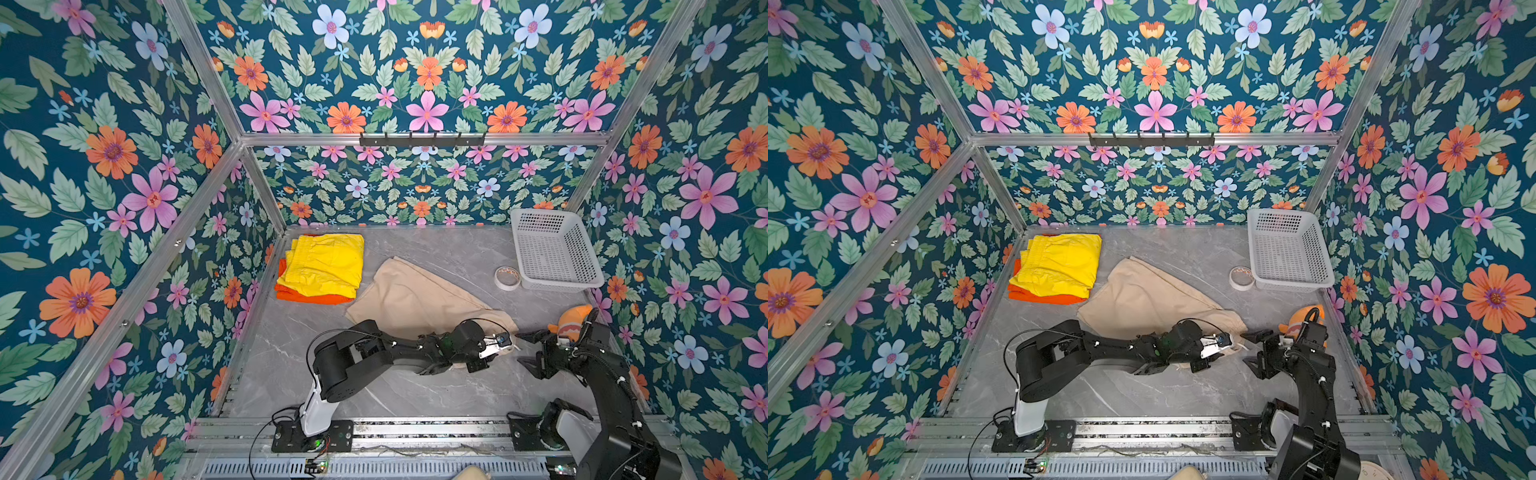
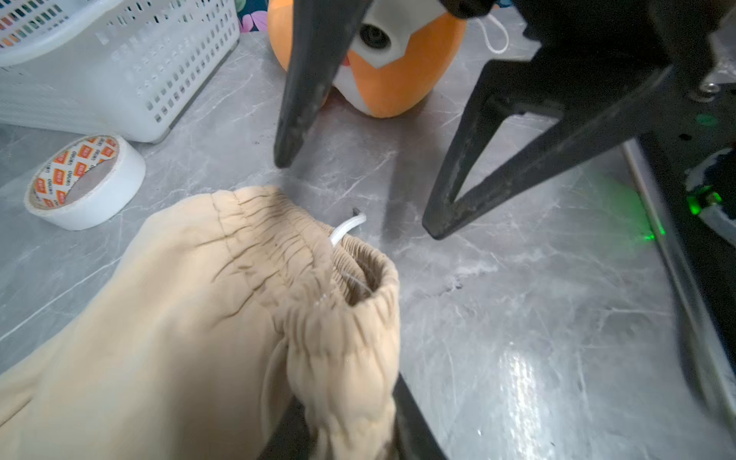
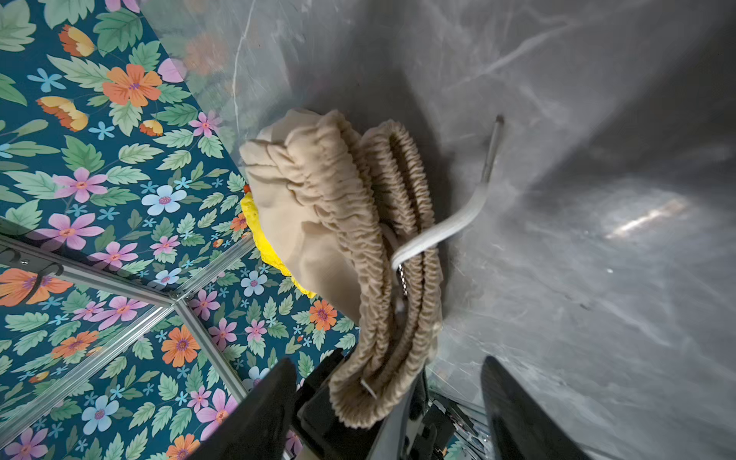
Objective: Fold and stack the shorts
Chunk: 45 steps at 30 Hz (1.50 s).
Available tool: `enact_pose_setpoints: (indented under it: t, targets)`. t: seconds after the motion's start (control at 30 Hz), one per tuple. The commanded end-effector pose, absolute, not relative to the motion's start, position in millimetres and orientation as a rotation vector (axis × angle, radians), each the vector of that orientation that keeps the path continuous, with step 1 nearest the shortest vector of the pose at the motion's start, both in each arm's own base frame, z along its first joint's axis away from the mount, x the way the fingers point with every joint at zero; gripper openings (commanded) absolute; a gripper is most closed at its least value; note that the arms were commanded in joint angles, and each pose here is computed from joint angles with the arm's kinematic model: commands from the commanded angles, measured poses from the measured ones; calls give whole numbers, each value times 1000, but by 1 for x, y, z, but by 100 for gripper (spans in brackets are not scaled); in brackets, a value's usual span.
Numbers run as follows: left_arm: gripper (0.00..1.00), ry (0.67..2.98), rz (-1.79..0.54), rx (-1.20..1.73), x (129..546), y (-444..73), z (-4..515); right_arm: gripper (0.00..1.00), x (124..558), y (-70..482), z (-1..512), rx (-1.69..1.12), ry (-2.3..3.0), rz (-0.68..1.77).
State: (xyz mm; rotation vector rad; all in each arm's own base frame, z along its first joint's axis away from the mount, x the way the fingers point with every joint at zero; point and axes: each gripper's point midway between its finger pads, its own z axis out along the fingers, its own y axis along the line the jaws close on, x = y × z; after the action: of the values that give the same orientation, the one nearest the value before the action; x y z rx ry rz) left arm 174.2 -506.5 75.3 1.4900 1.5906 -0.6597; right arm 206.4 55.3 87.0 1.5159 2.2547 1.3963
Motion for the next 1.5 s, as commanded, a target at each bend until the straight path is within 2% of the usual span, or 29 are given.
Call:
enact_pose_setpoints:
  t: [0.0,0.33,0.47,0.53,0.6,0.67,0.77,0.9,1.0,1.13,1.3,1.47]
  targets:
    - [27,1562,-654,1416,183,-511,91,74,216,59,87,1543,2227,1421]
    - [27,1496,-778,1450,165,-515,105,74,242,72,78,1489,2265,1441]
    - [30,1489,-828,1447,159,-517,112,67,250,84,78,1421,2326,1418]
    - [38,1504,-830,1422,163,-518,119,50,252,84,79,1396,2352,1390]
    - [52,1573,-825,1364,172,-513,127,32,250,79,87,1330,2411,1301]
    - [60,1641,-851,1289,186,-501,137,23,243,71,101,1256,2484,1173]
    - [63,1789,-917,1125,218,-471,154,15,241,58,129,1126,2540,1006]
    - [62,1979,-968,788,272,-408,171,14,246,47,160,968,2620,849]
    - [61,2170,-878,551,308,-354,155,13,255,43,178,842,2685,725]
    - [60,2330,-775,375,332,-302,127,13,273,45,200,674,2743,546]
    - [53,2430,-805,219,349,-271,92,13,302,65,225,466,2784,367]
    - [53,2510,-838,178,353,-268,59,13,323,91,237,299,2807,230]
